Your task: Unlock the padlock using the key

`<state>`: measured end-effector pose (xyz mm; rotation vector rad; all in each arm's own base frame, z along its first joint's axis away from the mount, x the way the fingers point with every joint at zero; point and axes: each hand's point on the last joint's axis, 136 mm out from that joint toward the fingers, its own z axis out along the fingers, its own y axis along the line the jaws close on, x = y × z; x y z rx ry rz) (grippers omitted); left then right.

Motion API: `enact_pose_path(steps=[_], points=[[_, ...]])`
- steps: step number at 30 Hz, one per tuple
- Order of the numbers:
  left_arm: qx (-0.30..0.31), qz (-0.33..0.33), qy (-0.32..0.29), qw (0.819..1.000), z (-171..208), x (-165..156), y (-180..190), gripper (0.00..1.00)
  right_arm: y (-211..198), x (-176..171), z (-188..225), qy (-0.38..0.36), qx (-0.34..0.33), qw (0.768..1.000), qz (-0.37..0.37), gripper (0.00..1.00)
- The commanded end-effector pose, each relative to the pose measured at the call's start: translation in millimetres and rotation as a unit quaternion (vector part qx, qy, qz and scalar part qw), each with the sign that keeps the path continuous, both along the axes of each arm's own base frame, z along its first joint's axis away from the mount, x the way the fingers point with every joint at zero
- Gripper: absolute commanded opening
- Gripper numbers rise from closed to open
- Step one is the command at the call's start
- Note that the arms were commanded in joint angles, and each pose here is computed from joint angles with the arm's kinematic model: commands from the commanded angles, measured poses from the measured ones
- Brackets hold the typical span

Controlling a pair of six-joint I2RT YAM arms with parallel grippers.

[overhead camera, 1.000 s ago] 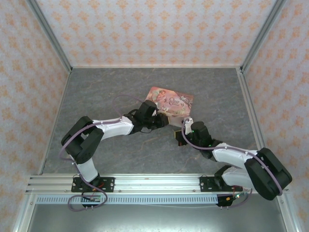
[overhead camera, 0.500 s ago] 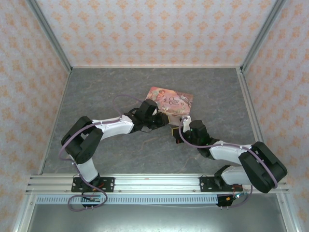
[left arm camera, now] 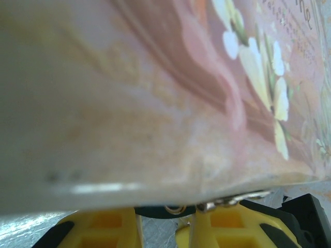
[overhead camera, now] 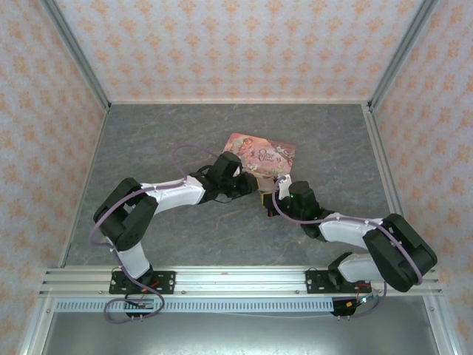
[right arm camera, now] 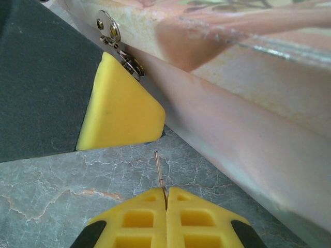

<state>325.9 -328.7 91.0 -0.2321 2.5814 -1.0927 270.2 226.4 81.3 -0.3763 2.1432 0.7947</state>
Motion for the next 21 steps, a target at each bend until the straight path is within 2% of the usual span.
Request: enact_pose_path(steps=[1,21], points=[[-0.044,-0.008,-0.021,0.999,38.4,3.9,-14.3,0.11,9.6,7.6,16.3,-0.031,0.015,0.999,0.01,0.0],[-0.042,-0.006,-0.018,0.999,36.5,3.3,-14.2,0.11,11.7,13.1,19.6,-0.04,0.028,0.999,0.003,0.0]])
